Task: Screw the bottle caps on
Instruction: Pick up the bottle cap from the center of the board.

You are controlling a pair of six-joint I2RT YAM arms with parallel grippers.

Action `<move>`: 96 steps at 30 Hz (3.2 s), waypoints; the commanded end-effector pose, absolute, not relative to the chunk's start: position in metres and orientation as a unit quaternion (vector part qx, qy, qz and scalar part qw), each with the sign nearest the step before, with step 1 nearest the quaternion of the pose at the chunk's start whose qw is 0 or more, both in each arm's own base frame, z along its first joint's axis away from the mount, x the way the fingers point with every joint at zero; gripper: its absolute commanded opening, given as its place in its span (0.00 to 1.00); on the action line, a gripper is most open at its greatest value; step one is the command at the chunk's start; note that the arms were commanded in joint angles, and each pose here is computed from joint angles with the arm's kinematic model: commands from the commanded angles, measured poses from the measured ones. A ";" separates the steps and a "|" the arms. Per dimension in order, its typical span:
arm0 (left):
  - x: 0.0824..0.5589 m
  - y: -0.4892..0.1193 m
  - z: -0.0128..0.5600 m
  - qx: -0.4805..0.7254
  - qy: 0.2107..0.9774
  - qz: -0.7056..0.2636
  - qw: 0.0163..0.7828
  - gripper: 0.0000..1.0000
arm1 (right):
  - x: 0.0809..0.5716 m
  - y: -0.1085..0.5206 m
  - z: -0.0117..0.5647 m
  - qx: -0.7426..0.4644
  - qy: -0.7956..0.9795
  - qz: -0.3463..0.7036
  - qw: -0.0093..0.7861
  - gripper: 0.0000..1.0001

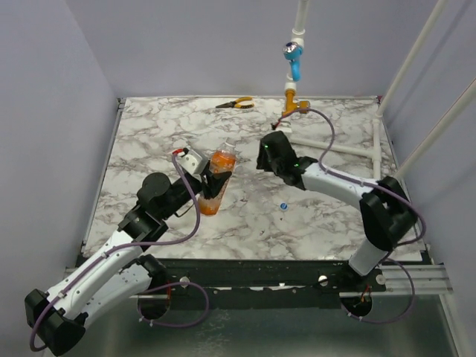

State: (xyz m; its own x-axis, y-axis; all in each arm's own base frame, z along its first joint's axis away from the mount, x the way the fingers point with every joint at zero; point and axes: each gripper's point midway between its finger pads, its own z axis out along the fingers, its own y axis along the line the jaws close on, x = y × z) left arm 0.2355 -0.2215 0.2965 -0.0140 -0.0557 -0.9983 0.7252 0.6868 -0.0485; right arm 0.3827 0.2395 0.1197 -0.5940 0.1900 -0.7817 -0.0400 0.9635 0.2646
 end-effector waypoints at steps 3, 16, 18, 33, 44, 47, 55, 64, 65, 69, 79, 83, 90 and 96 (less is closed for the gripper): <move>0.243 -0.209 0.306 0.224 0.638 -0.289 0.677 0.07 | 0.448 0.257 0.129 -0.004 0.865 -0.021 0.501 0.49; 0.242 -0.204 0.310 0.219 0.632 -0.287 0.686 0.07 | 0.551 0.256 0.059 -0.038 0.888 -0.073 0.453 0.56; 0.242 -0.203 0.309 0.218 0.631 -0.286 0.687 0.07 | 0.558 0.240 0.042 -0.023 0.899 -0.071 0.432 0.56; 0.248 -0.201 0.294 0.215 0.643 -0.281 0.679 0.07 | 0.578 0.247 0.037 -0.013 0.891 0.041 0.452 0.54; 0.250 -0.201 0.292 0.214 0.645 -0.284 0.677 0.06 | 0.600 0.225 0.005 0.031 0.905 0.022 0.424 0.56; 0.251 -0.202 0.290 0.214 0.646 -0.286 0.675 0.06 | 0.599 0.226 0.000 0.030 0.906 0.029 0.420 0.56; 0.252 -0.203 0.291 0.212 0.646 -0.291 0.673 0.06 | 0.593 0.233 -0.017 0.014 0.912 0.044 0.407 0.47; 0.253 -0.202 0.291 0.209 0.645 -0.294 0.673 0.06 | 0.571 0.227 -0.015 0.002 0.909 0.003 0.416 0.29; 0.252 -0.203 0.291 0.210 0.645 -0.295 0.673 0.06 | 0.565 0.230 -0.012 -0.004 0.907 -0.002 0.421 0.29; 0.252 -0.202 0.292 0.209 0.644 -0.295 0.674 0.06 | 0.541 0.230 0.007 0.002 0.902 -0.003 0.432 0.29; 0.249 -0.203 0.294 0.209 0.641 -0.305 0.672 0.06 | 0.498 0.220 0.036 -0.012 0.896 -0.025 0.443 0.30; 0.249 -0.204 0.295 0.210 0.639 -0.306 0.673 0.06 | 0.491 0.216 0.053 -0.020 0.888 -0.034 0.459 0.30; 0.248 -0.203 0.297 0.206 0.638 -0.308 0.675 0.06 | 0.488 0.242 0.097 -0.074 0.865 -0.025 0.496 0.31; 0.247 -0.203 0.300 0.205 0.636 -0.312 0.675 0.06 | 0.473 0.244 0.106 -0.067 0.871 -0.022 0.486 0.31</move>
State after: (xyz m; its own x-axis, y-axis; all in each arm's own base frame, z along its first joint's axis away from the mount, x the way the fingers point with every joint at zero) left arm 0.2510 -0.2020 0.2910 -0.0222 -0.1314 -0.9911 0.6641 0.7390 -0.1128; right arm 0.4826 0.2495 0.0844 -0.5273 -0.1451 -0.8372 -0.1202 0.9881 -0.0956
